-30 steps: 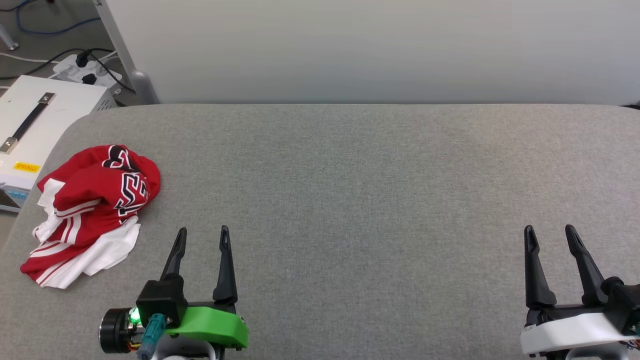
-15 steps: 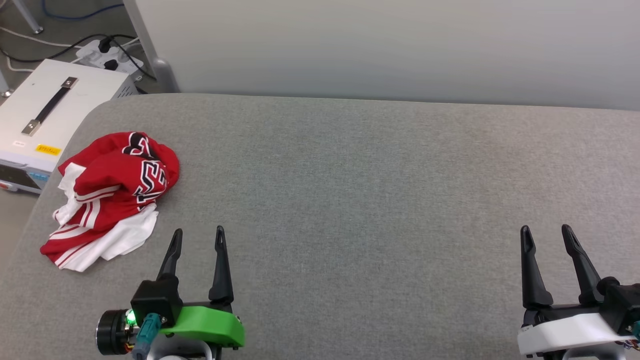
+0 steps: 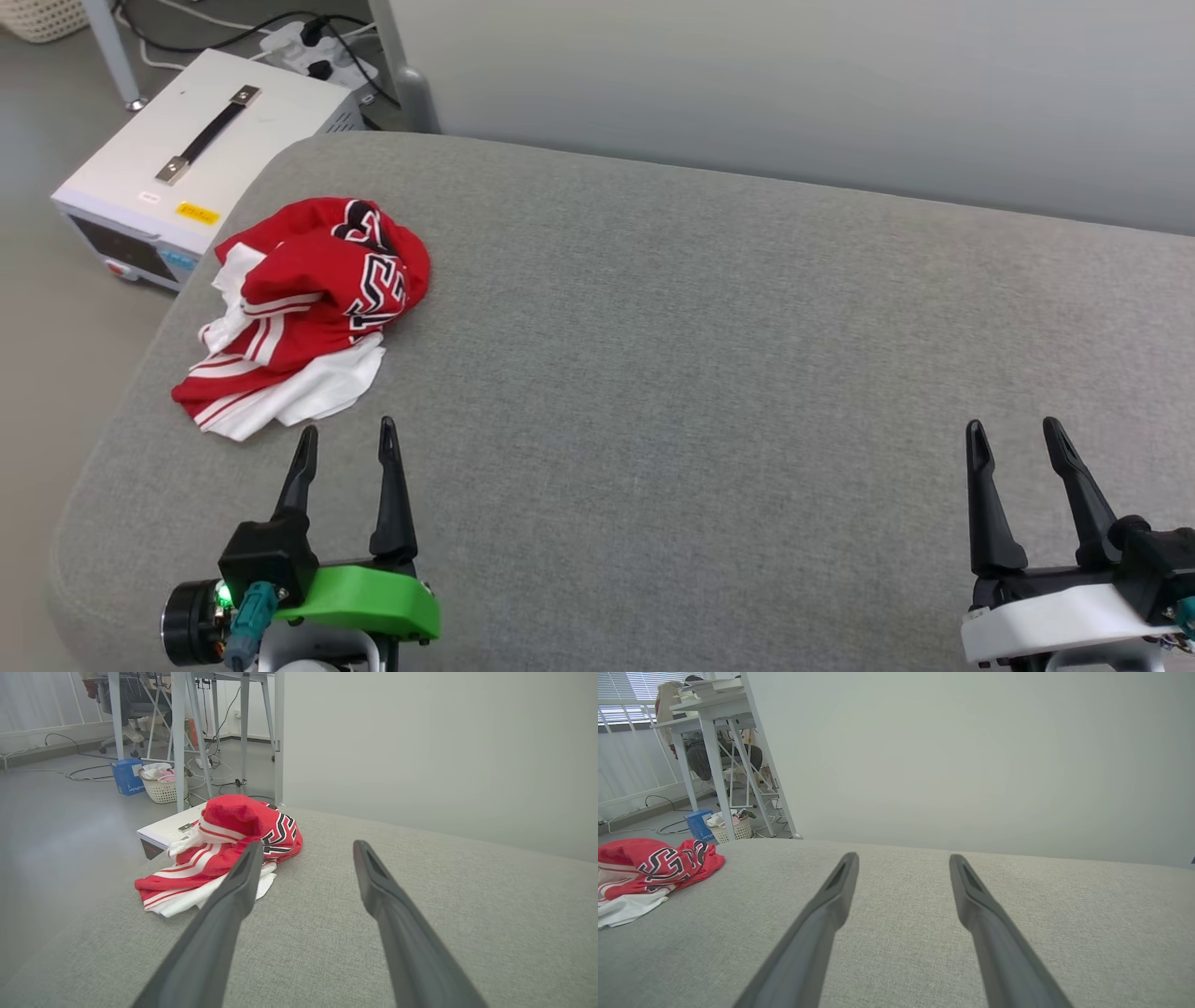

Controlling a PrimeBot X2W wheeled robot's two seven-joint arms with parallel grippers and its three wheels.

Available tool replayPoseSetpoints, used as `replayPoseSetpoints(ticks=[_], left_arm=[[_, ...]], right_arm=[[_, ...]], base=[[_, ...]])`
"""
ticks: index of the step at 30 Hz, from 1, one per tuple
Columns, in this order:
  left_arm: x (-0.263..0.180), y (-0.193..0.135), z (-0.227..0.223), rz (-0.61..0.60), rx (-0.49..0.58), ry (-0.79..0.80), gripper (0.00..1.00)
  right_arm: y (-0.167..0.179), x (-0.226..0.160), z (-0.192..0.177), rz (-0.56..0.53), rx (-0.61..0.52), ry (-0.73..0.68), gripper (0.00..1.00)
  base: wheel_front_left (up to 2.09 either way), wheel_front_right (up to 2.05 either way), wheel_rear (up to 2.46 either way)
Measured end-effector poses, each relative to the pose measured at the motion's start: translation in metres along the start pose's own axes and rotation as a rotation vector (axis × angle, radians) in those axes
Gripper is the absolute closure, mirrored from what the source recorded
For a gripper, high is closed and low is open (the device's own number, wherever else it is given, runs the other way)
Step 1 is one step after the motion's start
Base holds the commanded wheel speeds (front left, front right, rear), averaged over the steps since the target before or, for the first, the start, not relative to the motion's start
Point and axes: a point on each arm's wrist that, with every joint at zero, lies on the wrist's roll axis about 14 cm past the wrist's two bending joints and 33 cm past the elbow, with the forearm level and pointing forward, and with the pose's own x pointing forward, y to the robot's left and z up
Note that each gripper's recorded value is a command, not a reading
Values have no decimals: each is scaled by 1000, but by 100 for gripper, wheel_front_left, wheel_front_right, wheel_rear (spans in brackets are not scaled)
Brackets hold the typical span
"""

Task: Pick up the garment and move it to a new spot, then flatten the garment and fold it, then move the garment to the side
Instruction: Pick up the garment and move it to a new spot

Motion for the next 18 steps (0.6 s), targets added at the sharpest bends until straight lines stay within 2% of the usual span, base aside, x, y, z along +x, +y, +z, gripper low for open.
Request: replayPoseSetpoints(ticks=[18], left_arm=[[-37, 69, 9, 231, 2, -6, 0]], right_arm=[[68, 35, -22, 213, 46, 34, 0]], base=[[0, 0, 0]])
